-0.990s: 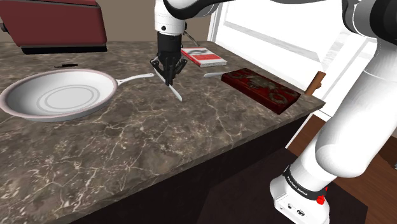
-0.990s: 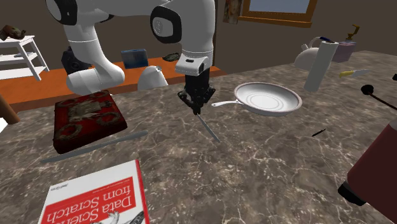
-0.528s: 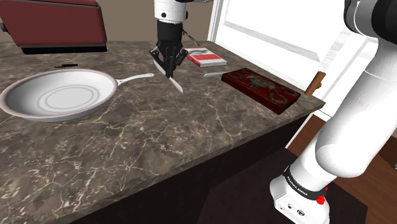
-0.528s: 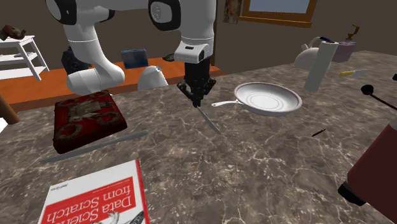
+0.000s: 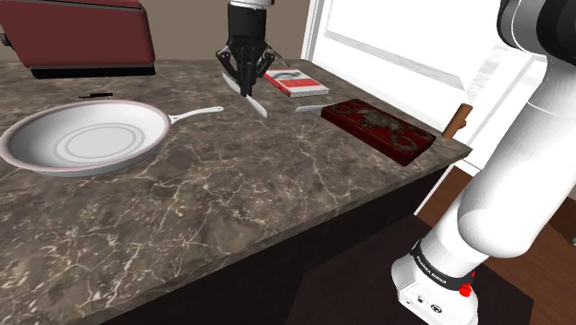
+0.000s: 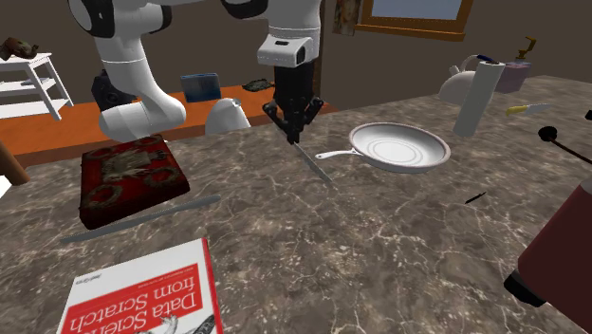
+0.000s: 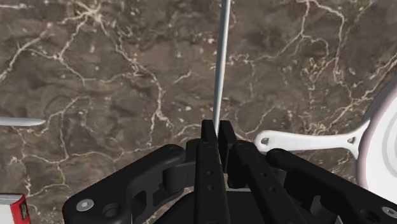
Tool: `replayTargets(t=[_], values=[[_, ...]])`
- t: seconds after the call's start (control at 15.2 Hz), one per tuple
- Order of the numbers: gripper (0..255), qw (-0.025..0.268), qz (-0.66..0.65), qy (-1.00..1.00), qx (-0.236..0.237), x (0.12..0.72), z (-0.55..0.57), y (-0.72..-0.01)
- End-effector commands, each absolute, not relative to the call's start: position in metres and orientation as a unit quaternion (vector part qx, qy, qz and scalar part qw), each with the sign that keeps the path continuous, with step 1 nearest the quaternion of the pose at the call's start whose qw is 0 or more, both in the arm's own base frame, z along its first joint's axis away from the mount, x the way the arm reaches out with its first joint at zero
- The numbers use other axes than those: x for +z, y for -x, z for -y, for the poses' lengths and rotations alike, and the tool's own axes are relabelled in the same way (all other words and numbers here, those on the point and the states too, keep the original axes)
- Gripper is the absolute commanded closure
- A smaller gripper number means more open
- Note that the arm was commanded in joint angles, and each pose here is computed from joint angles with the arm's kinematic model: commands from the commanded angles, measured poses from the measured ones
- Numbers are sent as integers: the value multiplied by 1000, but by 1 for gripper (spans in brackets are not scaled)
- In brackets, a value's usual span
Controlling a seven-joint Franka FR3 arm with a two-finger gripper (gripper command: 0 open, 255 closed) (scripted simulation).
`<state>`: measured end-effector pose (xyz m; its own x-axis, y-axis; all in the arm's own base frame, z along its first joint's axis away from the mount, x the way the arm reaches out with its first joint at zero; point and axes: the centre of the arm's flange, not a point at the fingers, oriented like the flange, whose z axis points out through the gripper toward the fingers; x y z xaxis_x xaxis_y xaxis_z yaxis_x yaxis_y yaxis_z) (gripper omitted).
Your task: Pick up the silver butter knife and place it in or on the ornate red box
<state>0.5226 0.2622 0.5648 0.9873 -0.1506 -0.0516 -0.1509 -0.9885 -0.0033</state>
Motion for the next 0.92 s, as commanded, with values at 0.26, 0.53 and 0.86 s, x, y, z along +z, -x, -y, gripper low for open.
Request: replayTargets(t=[0.26,0.53,0.86], values=[[255,3,-76,997,26,596,-262,-522],[255,3,-76,997,26,617,-262,-522],[255,3,-76,997,26,625,-218,-493]])
